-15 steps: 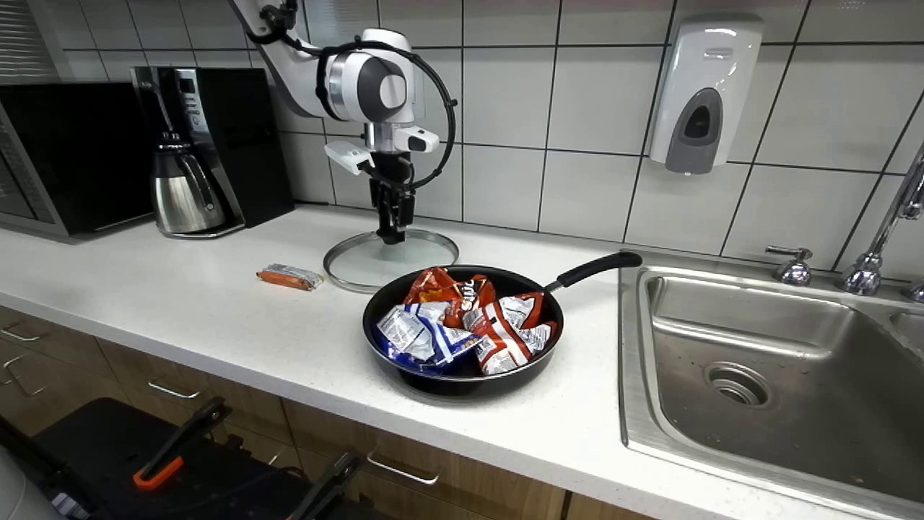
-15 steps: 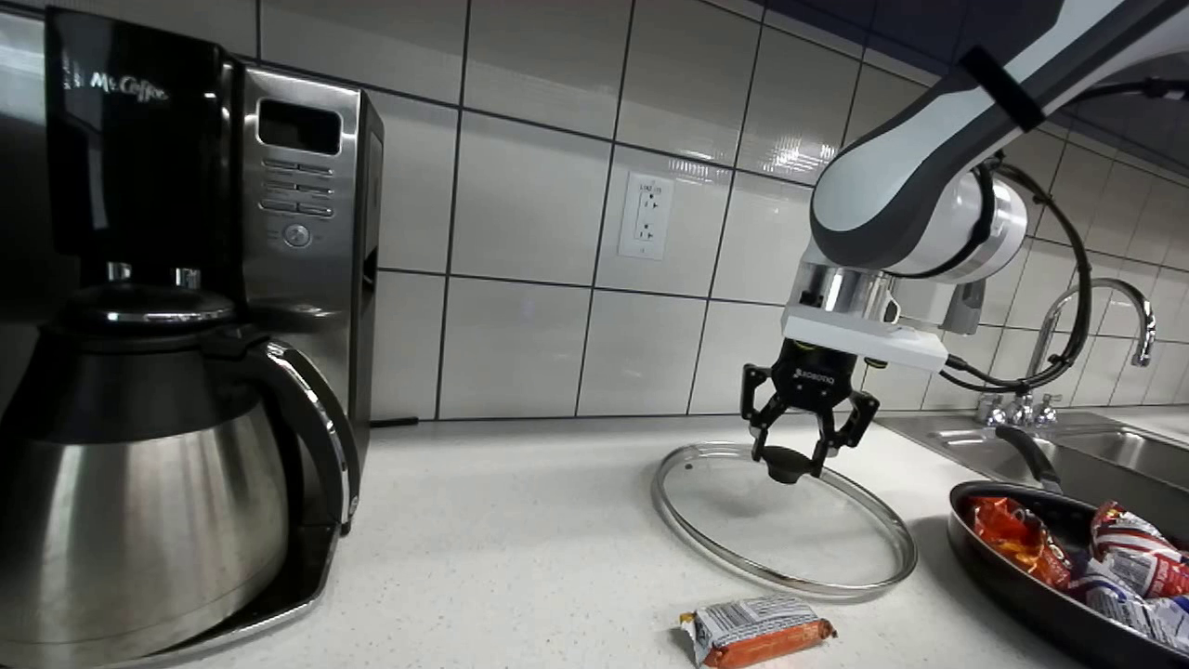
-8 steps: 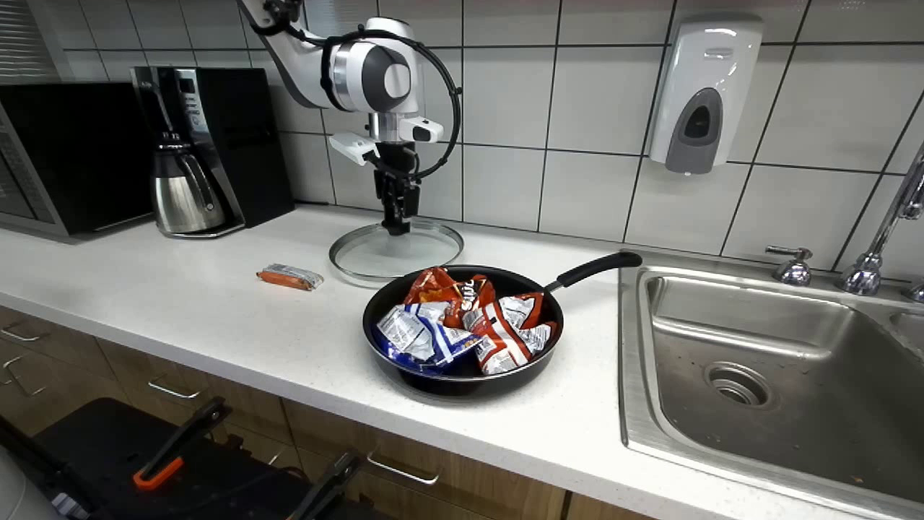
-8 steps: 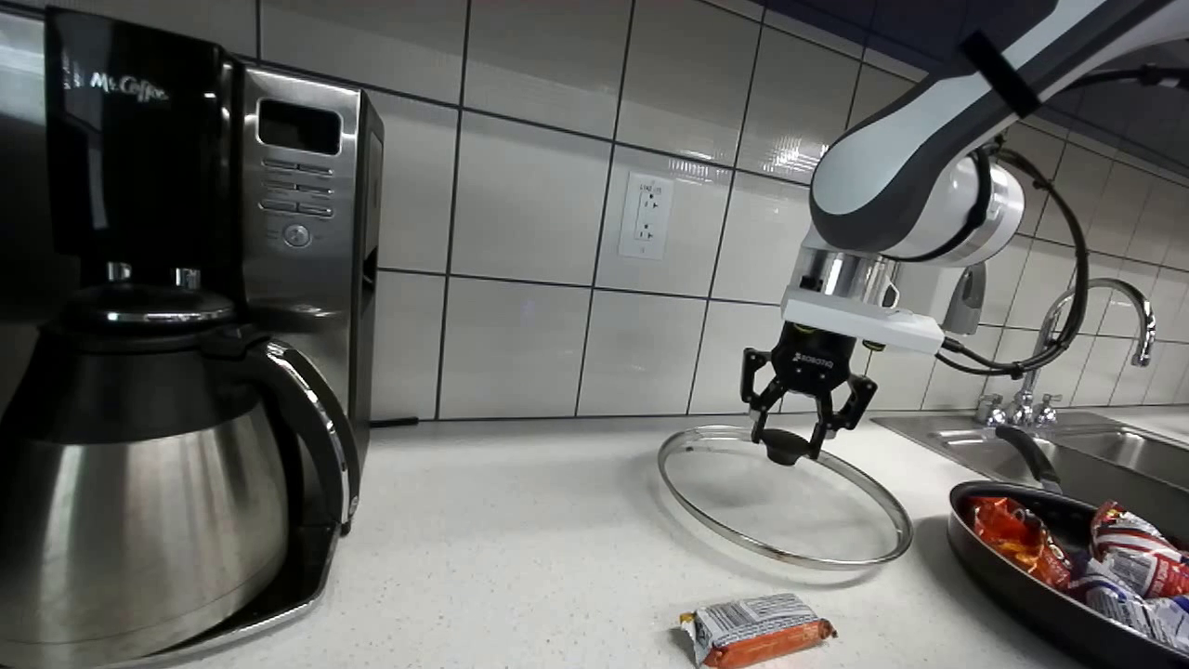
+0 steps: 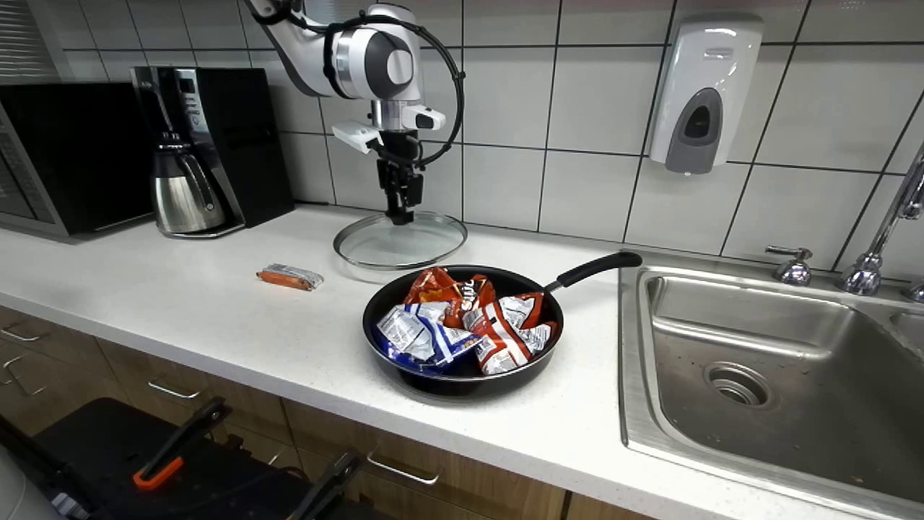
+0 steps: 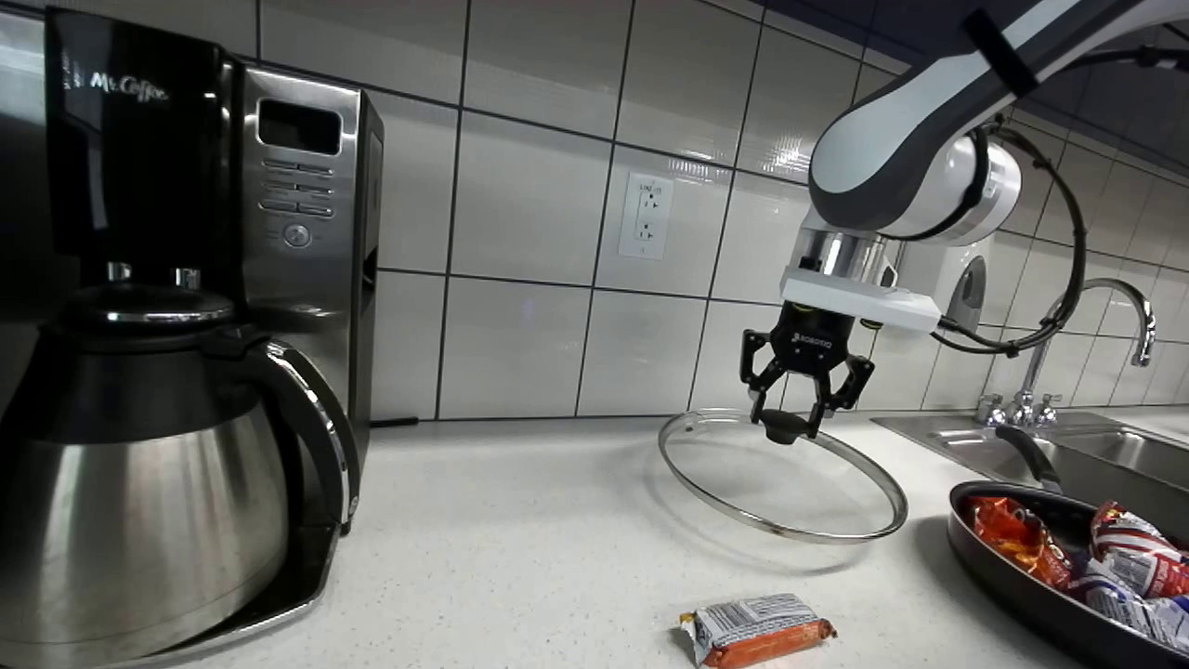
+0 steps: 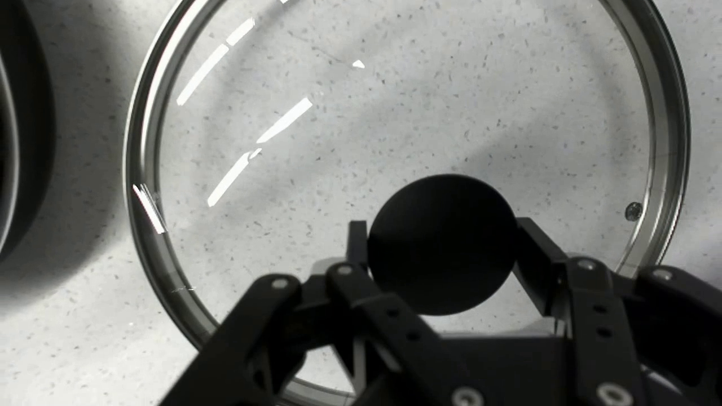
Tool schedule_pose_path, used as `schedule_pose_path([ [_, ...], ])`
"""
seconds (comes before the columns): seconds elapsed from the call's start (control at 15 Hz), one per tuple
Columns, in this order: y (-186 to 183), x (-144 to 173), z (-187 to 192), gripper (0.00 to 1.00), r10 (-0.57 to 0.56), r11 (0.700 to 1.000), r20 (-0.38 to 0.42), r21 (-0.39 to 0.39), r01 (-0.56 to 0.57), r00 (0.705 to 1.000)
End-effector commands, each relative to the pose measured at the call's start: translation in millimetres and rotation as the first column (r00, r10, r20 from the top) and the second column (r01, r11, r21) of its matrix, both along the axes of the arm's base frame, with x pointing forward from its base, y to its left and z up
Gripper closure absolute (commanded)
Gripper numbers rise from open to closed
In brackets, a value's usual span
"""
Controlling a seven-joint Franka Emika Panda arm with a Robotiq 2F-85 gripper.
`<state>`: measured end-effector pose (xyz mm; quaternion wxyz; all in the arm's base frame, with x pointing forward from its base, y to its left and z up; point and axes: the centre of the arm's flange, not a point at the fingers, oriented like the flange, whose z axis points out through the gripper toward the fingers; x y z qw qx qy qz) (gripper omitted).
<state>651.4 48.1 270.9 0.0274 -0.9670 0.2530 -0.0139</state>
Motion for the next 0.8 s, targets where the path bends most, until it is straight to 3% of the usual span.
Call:
schedule_pose_path([
  [0.0,1.4,-1.3,38.7,0.61,0.017,1.000,0.014,-0.019,-0.017,1.000],
  [0.73,-8.6,-21.5,72.8,0.61,0.010,0.999,0.068,-0.041,-0.008,0.998],
])
